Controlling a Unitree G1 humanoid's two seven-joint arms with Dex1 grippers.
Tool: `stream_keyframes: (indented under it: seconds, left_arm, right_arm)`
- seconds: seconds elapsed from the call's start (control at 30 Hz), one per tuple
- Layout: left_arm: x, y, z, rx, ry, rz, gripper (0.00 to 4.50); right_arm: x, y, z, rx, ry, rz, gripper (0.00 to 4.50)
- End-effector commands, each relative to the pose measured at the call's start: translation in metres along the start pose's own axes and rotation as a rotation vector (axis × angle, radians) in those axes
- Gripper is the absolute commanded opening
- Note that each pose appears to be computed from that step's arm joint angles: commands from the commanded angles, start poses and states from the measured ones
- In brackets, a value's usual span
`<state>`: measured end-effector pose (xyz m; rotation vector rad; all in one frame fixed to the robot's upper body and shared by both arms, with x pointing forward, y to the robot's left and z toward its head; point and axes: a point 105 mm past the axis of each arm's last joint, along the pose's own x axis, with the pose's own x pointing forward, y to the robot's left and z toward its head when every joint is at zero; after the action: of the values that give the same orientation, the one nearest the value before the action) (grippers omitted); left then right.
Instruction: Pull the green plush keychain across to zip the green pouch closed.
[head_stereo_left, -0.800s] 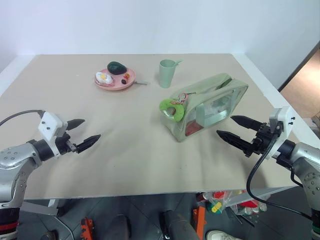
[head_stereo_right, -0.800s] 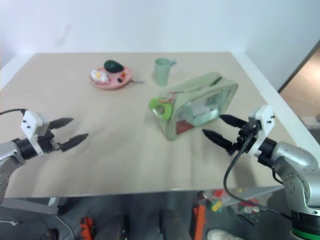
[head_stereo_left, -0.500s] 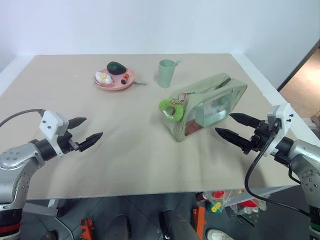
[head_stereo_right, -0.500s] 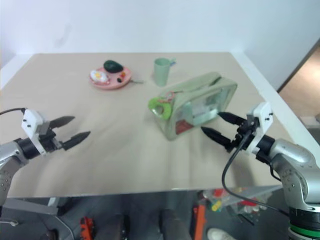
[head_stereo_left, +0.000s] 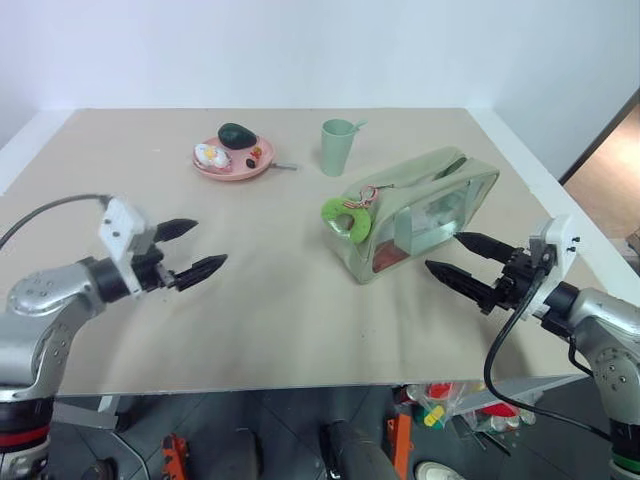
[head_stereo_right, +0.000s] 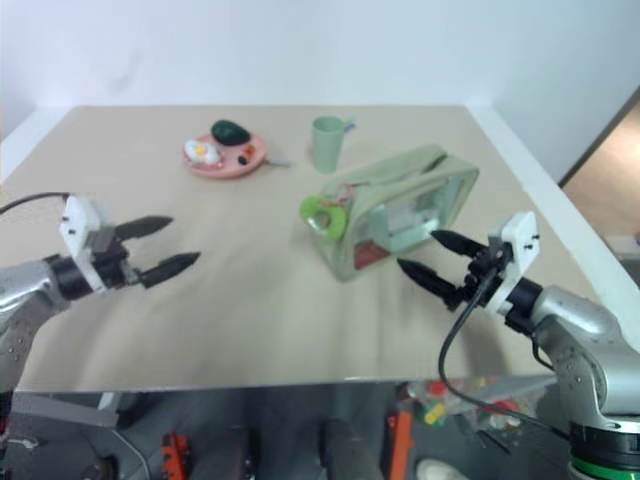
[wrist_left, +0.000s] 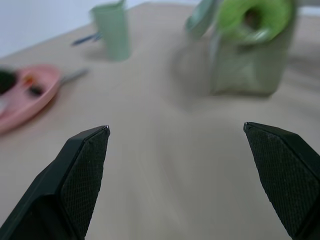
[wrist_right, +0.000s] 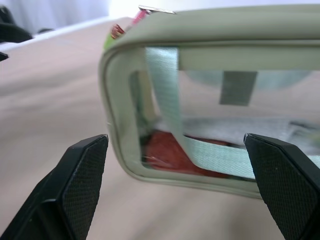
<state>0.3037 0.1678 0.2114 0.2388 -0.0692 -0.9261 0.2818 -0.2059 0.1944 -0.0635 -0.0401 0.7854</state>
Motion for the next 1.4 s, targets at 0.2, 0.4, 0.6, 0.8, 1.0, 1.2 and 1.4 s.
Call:
stream_keyframes:
  seconds: [0.2,0.4,0.6,0.8,1.0,1.2,1.4]
  left_arm:
    - [0.077,-0.039,0.058,0.101,-0.149,-0.305,4.45]
    - [0.117,-0.052,0.073,0.122,-0.226,-0.328,4.45]
    - [0.147,-0.068,0.076,0.104,-0.263,-0.329,4.45]
    - [0.167,-0.081,0.084,0.149,-0.271,-0.336,4.45]
    - [0.184,-0.085,0.076,0.126,-0.207,-0.334,4.21]
    - [0.189,-0.081,0.070,0.107,-0.161,-0.302,2.22]
    - [0.188,-0.078,0.065,0.101,-0.130,-0.286,0.22]
  right_arm:
    - [0.006,0.027,0.003,-0.139,-0.007,0.089,4.50]
    - [0.010,0.028,0.000,-0.162,-0.037,0.036,4.50]
    - [0.009,0.028,0.001,-0.146,-0.071,-0.002,4.50]
    - [0.009,0.027,0.004,-0.160,-0.079,-0.007,4.50]
    - [0.011,0.026,0.004,-0.160,-0.086,-0.015,4.50]
    - [0.012,0.026,0.002,-0.158,-0.084,-0.015,4.50]
    - [0.012,0.026,0.000,-0.158,-0.072,-0.012,4.50]
